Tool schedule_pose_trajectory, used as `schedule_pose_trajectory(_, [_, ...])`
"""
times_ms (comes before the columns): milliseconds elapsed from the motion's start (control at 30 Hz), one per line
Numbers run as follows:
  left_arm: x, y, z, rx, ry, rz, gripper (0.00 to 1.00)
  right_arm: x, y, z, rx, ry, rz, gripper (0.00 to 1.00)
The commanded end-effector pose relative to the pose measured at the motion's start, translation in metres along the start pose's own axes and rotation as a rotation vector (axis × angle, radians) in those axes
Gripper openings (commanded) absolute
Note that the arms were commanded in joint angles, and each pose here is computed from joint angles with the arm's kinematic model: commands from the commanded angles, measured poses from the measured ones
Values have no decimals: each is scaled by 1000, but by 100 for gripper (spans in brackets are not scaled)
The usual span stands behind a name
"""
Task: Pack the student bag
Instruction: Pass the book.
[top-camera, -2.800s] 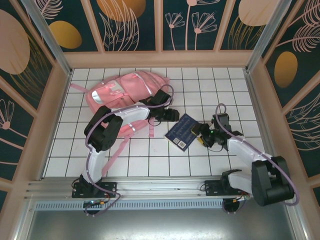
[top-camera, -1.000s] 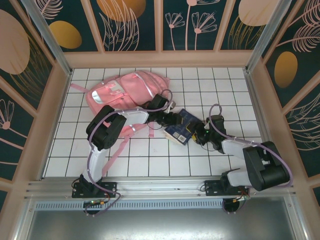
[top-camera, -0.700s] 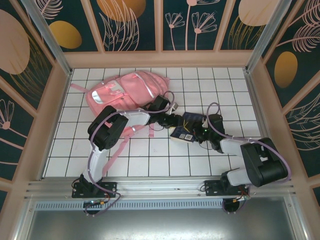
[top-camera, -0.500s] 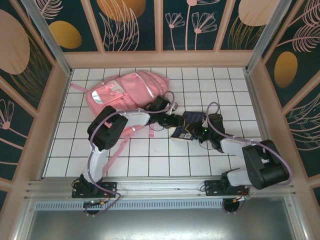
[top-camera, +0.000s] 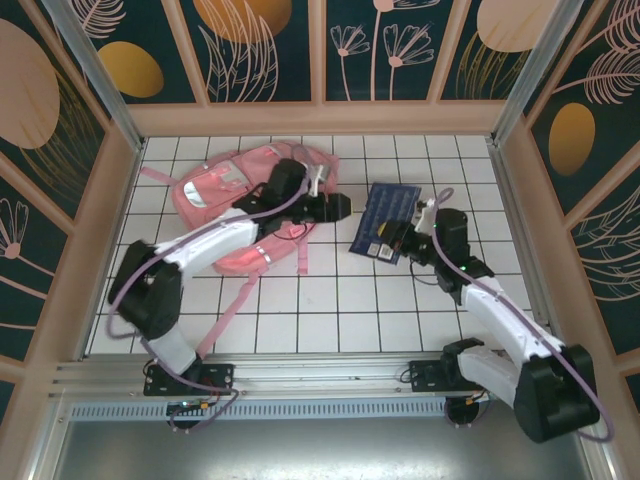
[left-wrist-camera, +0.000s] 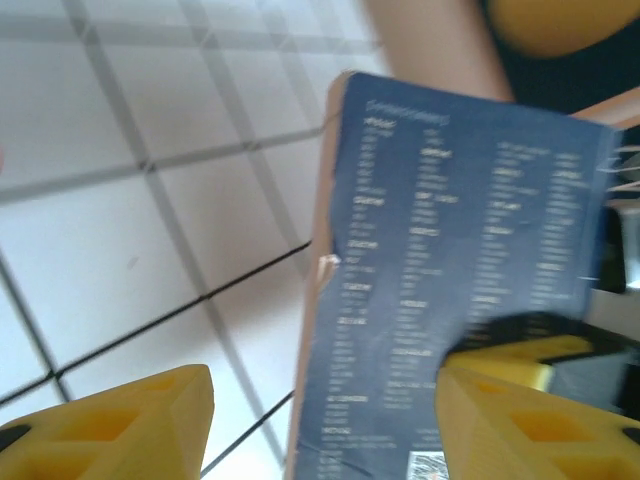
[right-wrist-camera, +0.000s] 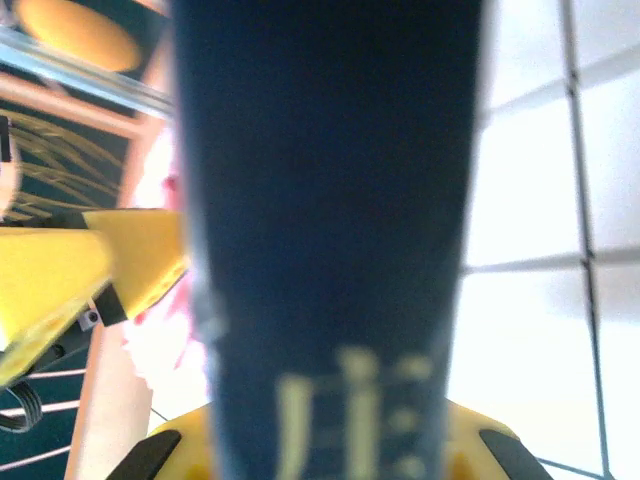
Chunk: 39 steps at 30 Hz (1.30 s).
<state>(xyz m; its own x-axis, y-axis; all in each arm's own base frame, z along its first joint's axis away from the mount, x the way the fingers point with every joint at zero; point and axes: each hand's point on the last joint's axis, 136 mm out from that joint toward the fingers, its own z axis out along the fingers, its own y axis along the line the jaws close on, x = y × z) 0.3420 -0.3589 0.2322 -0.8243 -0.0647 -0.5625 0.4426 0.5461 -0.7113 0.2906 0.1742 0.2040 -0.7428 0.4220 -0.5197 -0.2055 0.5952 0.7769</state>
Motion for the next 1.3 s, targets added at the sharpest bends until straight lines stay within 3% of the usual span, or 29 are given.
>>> schedule_pose_trajectory(0, [-24, -56, -32, 173, -84, 149, 62, -21, 68, -29, -167, -45, -222, 0])
schedule_pose_trajectory(100, [-28, -91, -56, 286, -110, 238, 65, -13, 116, -47, -359, 22, -315, 0])
schedule_pose_trajectory(200, [-28, -99, -66, 305, -117, 289, 68, -2, 149, -60, -484, 70, -377, 0])
schedule_pose_trajectory(367, [-18, -107, -76, 381, -72, 321, 71, 12, 178, -74, -590, 96, -445, 0])
schedule_pose_trajectory(533, [-4, -124, -93, 524, -35, 346, 65, 18, 185, -80, -634, 97, -446, 0])
schedule_pose_trajectory(667, [8, -147, -116, 694, -23, 356, 48, 14, 180, -78, -605, 75, -443, 0])
schedule_pose_trajectory(800, [14, -155, -126, 754, -24, 371, 12, 13, 176, -72, -588, 77, -431, 0])
schedule_pose_trajectory(867, [16, -158, -130, 772, -22, 383, 0, 14, 174, -70, -582, 86, -428, 0])
schedule_pose_trajectory(1067, [18, -165, -140, 802, -34, 412, 0, 5, 161, -59, -488, 58, -401, 2])
schedule_pose_trajectory(1100, [15, -165, -140, 787, -52, 416, 0, -2, 158, -59, -448, 21, -390, 17])
schedule_pose_trajectory(1133, [10, -164, -140, 763, -82, 413, 0, -11, 153, -59, -399, -30, -364, 41])
schedule_pose_trajectory(1167, [4, -163, -142, 740, -126, 408, 0, -19, 151, -63, -383, -87, -330, 55])
schedule_pose_trajectory(1267, [-22, -156, -147, 671, -303, 331, 0, -32, 154, -81, -475, -278, -196, 87])
